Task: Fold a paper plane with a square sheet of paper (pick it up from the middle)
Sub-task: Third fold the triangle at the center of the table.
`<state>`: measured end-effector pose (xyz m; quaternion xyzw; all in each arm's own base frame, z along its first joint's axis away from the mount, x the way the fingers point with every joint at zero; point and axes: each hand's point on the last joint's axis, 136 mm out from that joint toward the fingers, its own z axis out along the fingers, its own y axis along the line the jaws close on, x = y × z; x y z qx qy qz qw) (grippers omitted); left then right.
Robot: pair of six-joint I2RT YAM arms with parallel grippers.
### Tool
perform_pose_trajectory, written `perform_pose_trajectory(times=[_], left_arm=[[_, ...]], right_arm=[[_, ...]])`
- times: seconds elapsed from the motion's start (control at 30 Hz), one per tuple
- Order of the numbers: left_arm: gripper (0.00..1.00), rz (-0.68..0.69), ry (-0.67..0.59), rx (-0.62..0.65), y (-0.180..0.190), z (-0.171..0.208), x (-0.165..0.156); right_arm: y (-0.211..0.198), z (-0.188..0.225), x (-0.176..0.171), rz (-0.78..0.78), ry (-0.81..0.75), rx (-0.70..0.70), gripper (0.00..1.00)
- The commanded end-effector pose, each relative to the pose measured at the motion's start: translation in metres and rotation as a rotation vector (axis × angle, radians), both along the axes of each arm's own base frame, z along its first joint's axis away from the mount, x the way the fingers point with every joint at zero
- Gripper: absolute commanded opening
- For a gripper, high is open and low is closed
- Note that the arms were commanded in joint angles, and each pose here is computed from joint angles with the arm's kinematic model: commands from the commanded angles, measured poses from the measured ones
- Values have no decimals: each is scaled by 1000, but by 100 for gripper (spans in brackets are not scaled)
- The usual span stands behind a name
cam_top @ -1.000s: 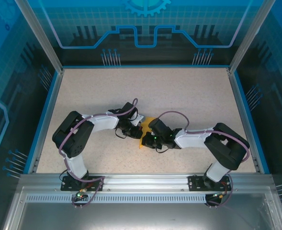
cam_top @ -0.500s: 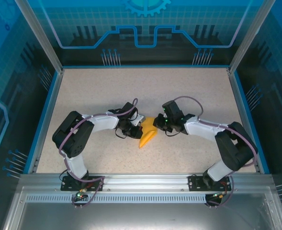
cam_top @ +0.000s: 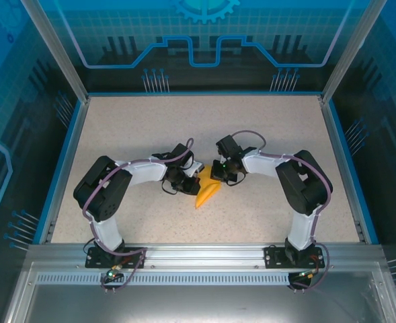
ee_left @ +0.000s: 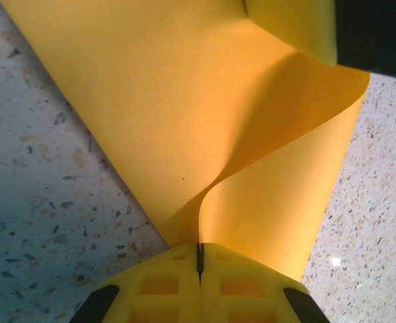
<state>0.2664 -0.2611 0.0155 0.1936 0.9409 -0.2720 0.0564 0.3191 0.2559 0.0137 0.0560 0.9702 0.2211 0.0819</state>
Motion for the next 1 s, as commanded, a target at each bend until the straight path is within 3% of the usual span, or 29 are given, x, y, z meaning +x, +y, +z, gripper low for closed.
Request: perform_pose_trajectory(times=[0.0,0.3,0.63,0.97], left_arm=[[1,-32,-18,-33,-7,15,2],[2,-38,-36,-50,-11,19,6],[1,-18,5,40,3,-4,1],[1,-20,33,60,7,-18,-4]], right_arm=[[-6,-7,-6,37,42,-48,9],[-8,-14,-8,43,60,-67,9],[-6,-9,-6,45,51,-56,9],[-4,45,3,23,-72,22,12]])
